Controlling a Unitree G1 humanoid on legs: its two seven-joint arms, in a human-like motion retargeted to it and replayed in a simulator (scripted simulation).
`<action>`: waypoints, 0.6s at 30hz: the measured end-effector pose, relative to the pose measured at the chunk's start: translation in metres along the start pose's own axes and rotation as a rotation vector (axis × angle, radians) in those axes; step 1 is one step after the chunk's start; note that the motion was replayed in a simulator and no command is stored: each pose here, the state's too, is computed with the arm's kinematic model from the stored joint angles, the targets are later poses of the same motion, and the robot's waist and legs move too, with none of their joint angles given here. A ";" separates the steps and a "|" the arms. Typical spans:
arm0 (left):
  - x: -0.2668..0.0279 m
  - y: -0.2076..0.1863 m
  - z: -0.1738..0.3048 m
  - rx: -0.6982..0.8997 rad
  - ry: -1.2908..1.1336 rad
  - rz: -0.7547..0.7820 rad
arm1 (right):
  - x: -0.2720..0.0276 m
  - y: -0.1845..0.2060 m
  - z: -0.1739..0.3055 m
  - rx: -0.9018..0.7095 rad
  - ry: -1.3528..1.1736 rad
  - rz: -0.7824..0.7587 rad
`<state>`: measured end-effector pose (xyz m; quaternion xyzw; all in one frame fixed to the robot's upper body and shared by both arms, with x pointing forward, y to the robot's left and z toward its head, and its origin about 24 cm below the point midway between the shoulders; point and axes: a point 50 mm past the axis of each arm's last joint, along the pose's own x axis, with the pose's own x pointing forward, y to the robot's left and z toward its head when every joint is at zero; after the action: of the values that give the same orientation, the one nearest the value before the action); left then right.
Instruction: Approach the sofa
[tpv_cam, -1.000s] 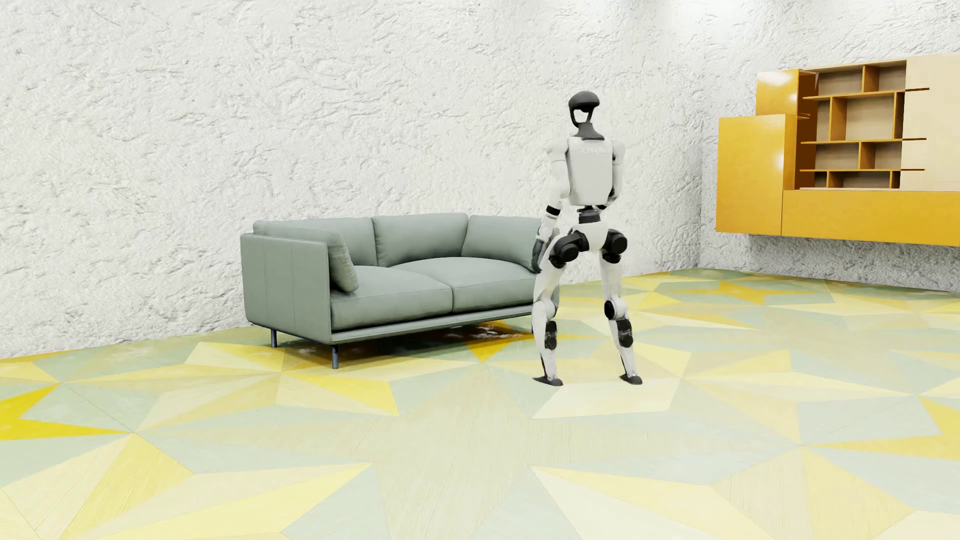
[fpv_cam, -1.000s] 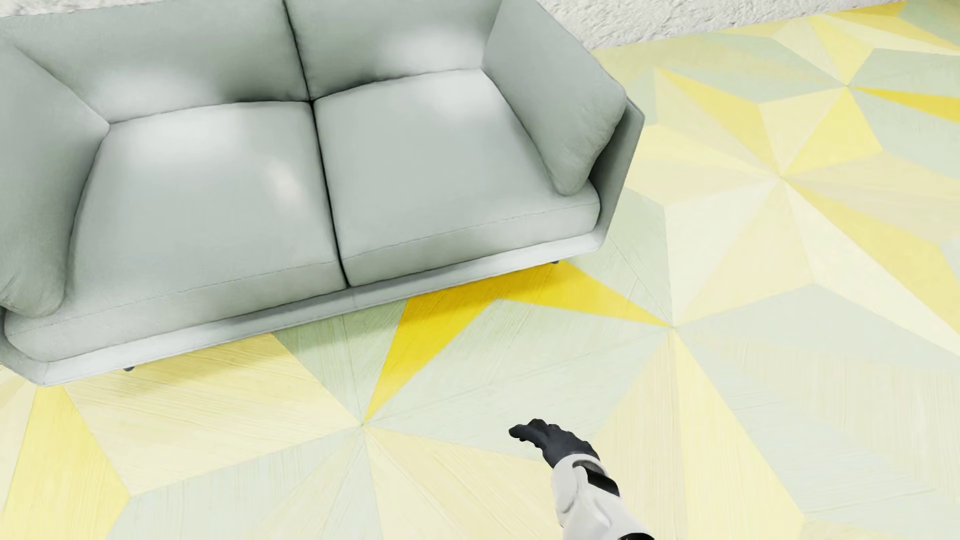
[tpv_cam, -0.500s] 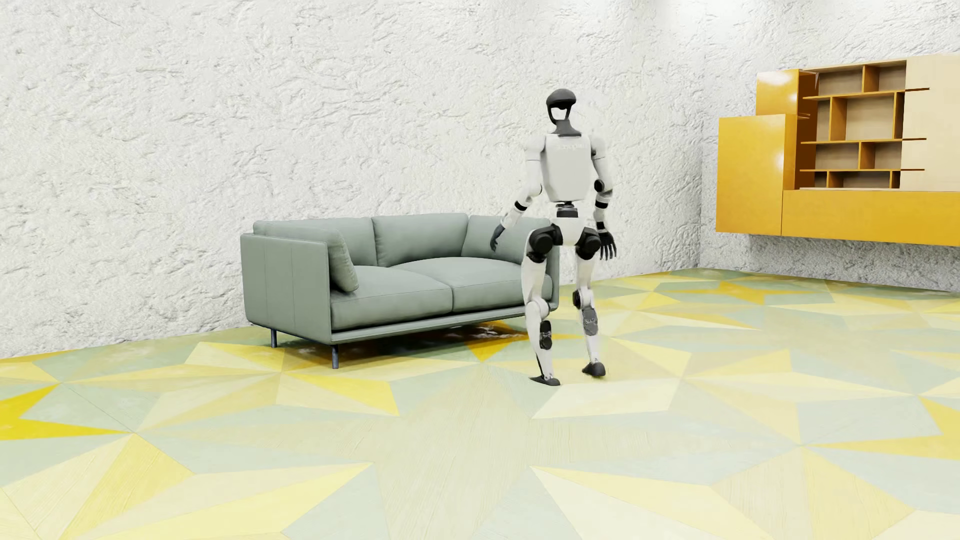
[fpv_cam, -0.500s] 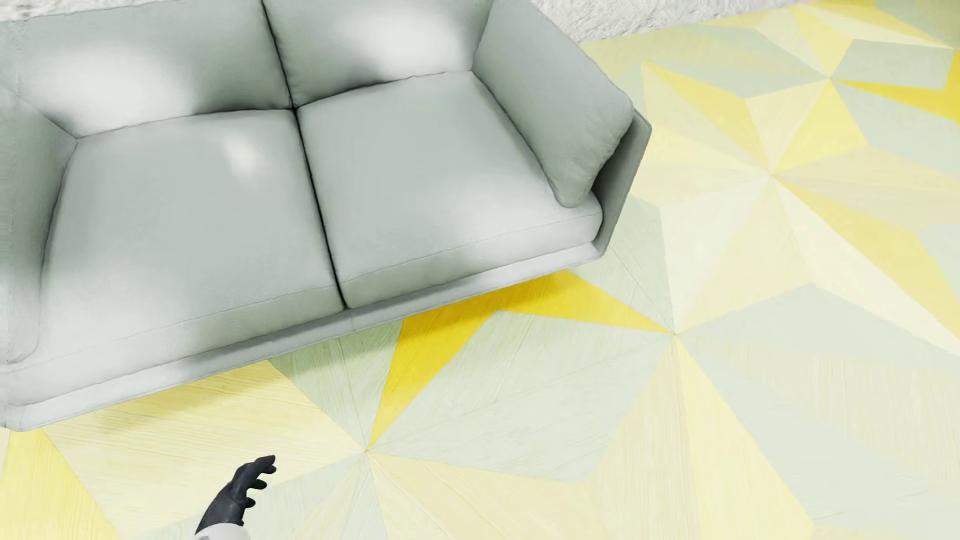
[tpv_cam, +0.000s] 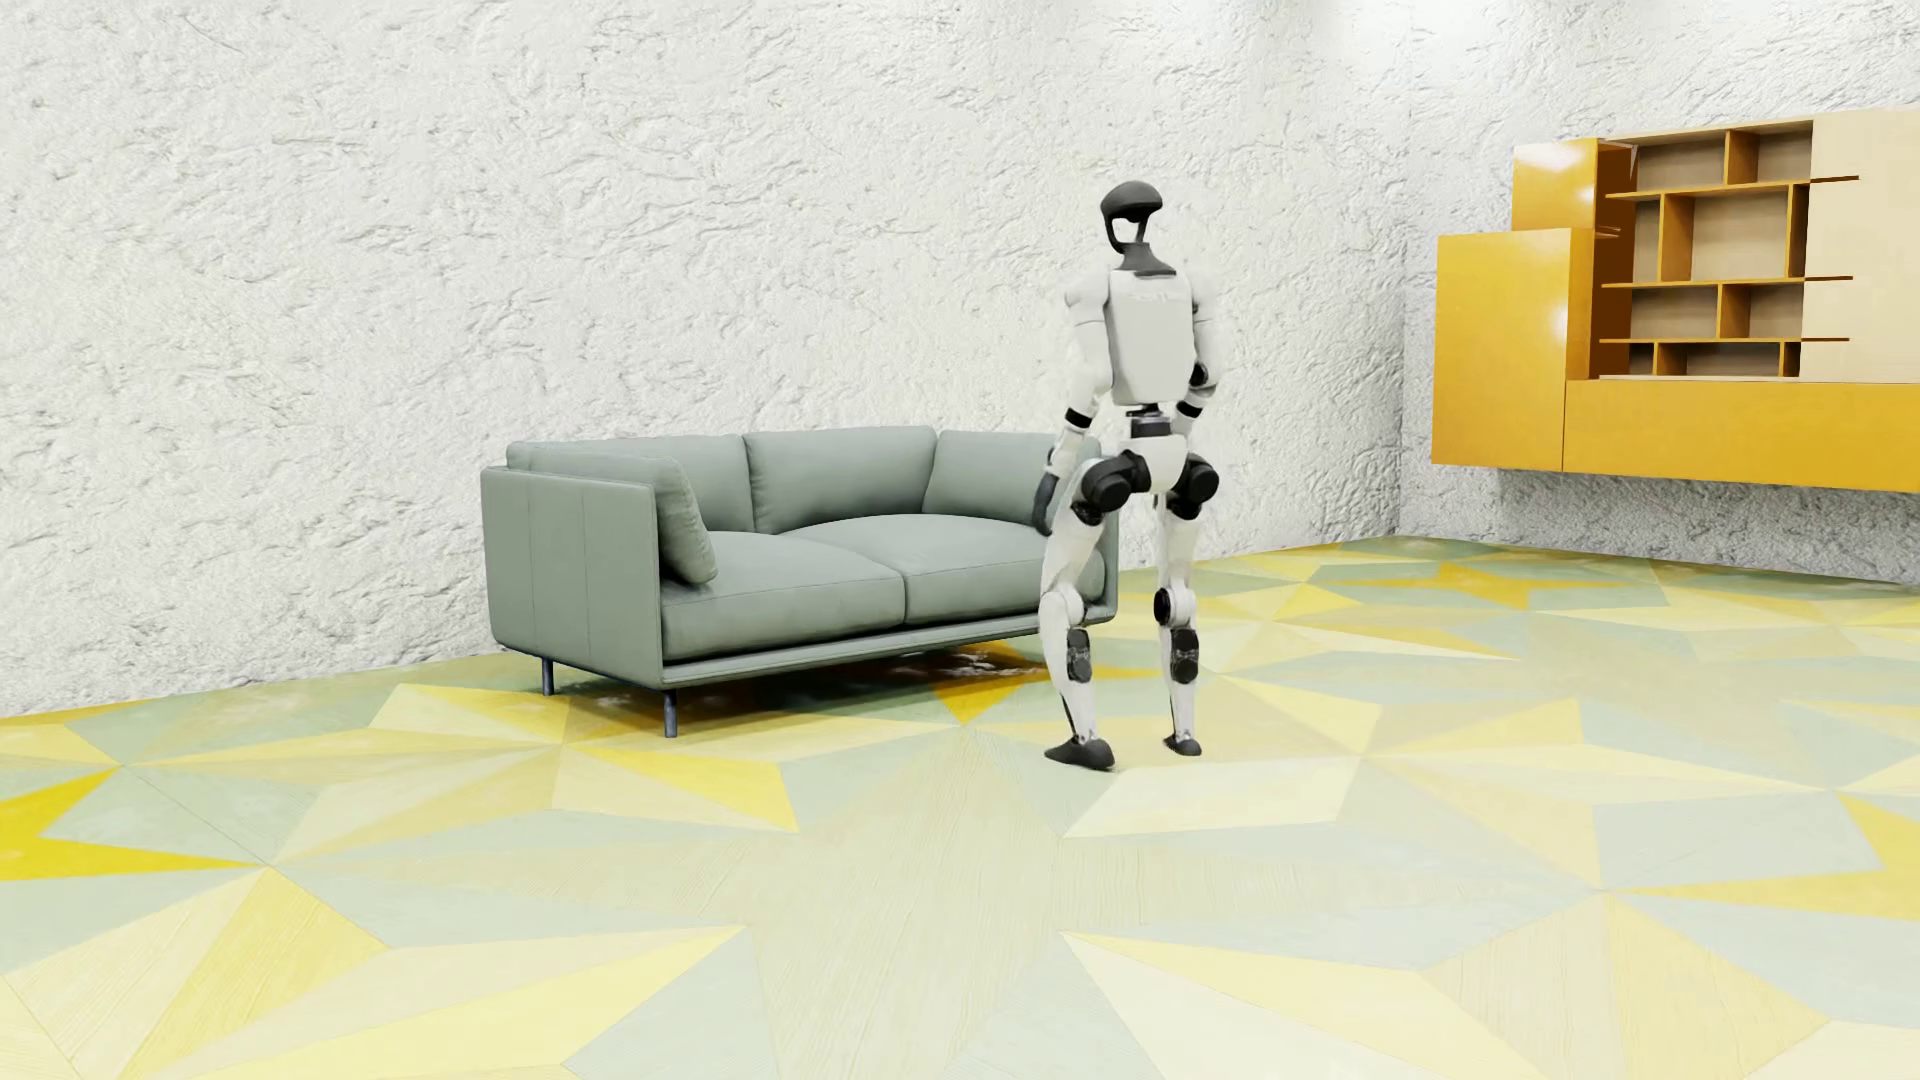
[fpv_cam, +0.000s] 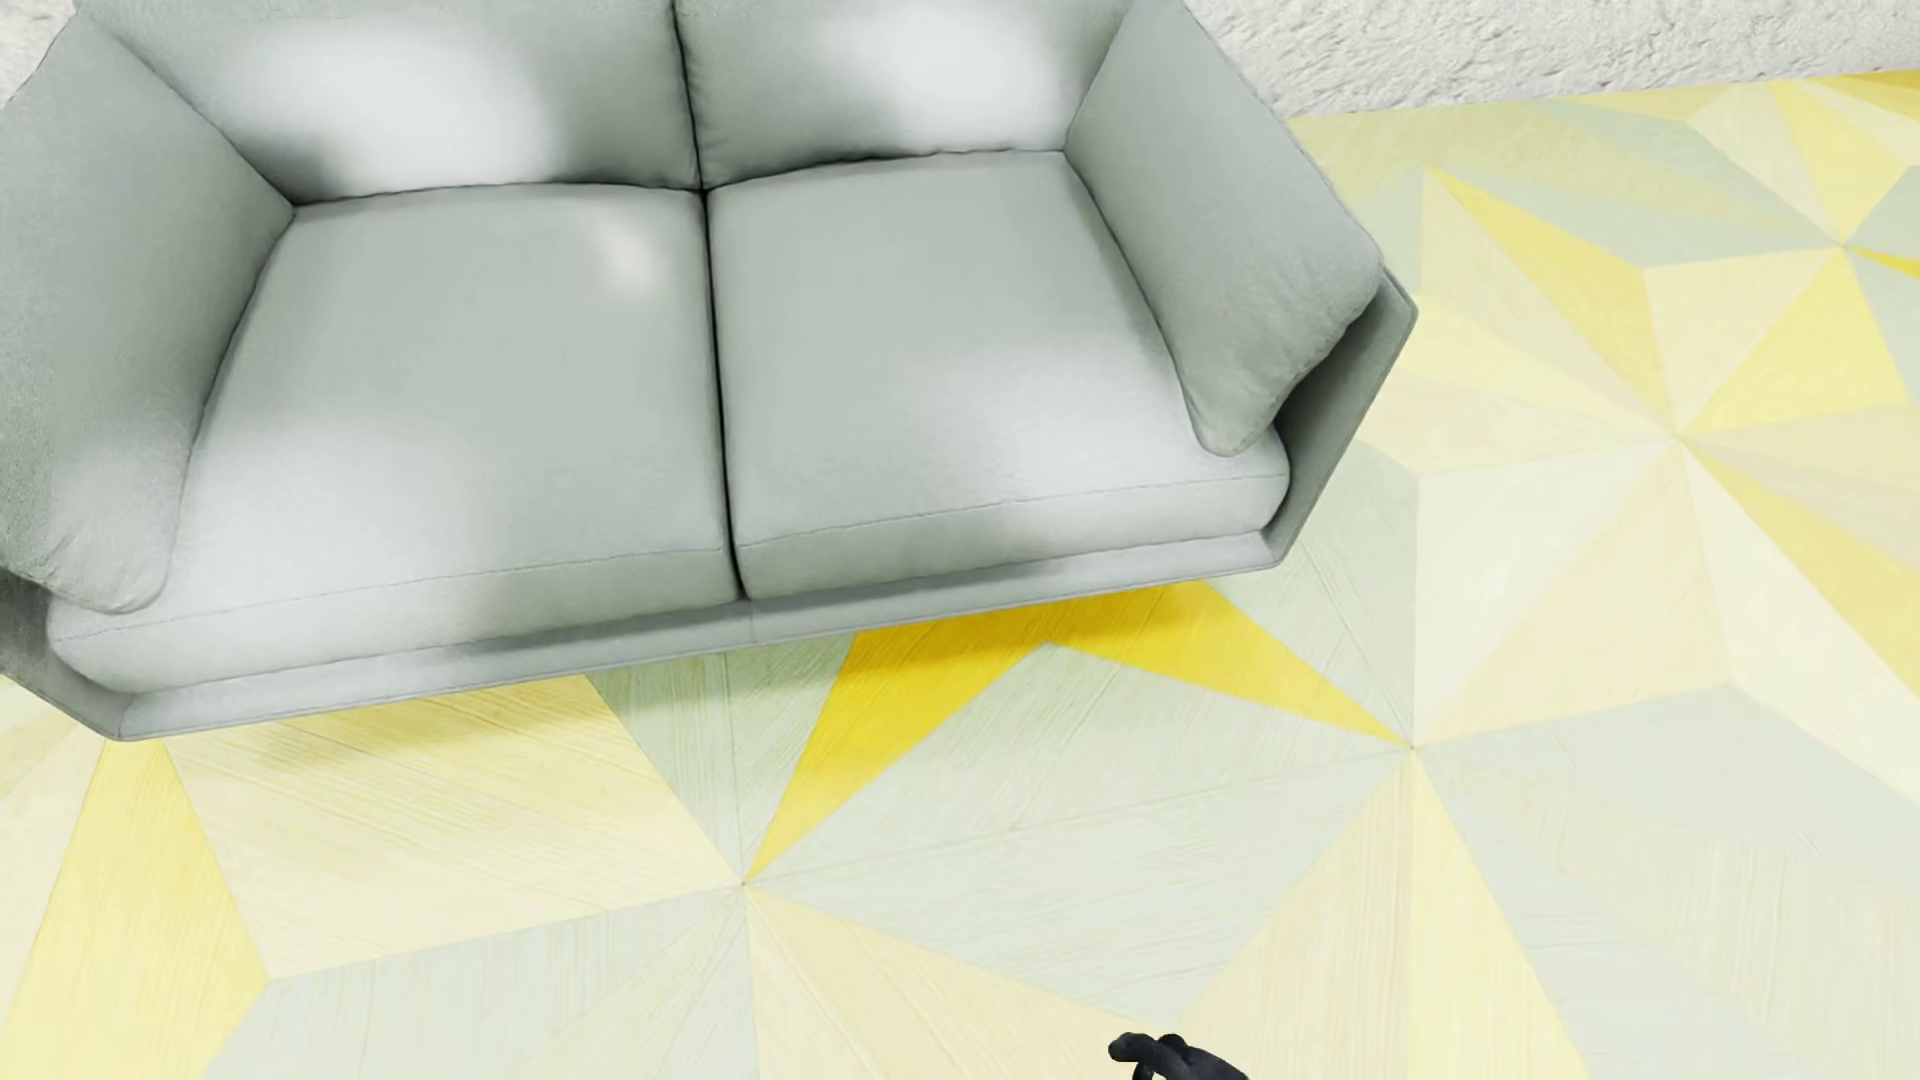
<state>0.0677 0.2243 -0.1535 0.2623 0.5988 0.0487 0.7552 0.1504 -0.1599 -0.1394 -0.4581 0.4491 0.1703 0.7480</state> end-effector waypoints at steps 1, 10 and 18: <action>0.000 -0.002 -0.001 -0.023 0.003 -0.012 | 0.002 -0.010 0.009 -0.029 -0.040 -0.016; -0.002 -0.002 0.041 0.157 -0.170 -0.023 | 0.004 -0.035 0.013 0.052 -0.055 -0.116; -0.006 -0.002 0.055 0.134 -0.232 -0.013 | -0.012 0.055 -0.033 0.024 0.174 0.265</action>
<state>0.1171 0.2021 -0.1414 0.3119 0.5112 -0.0268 0.8004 0.0902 -0.1569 -0.1641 -0.3990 0.5708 0.2215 0.6826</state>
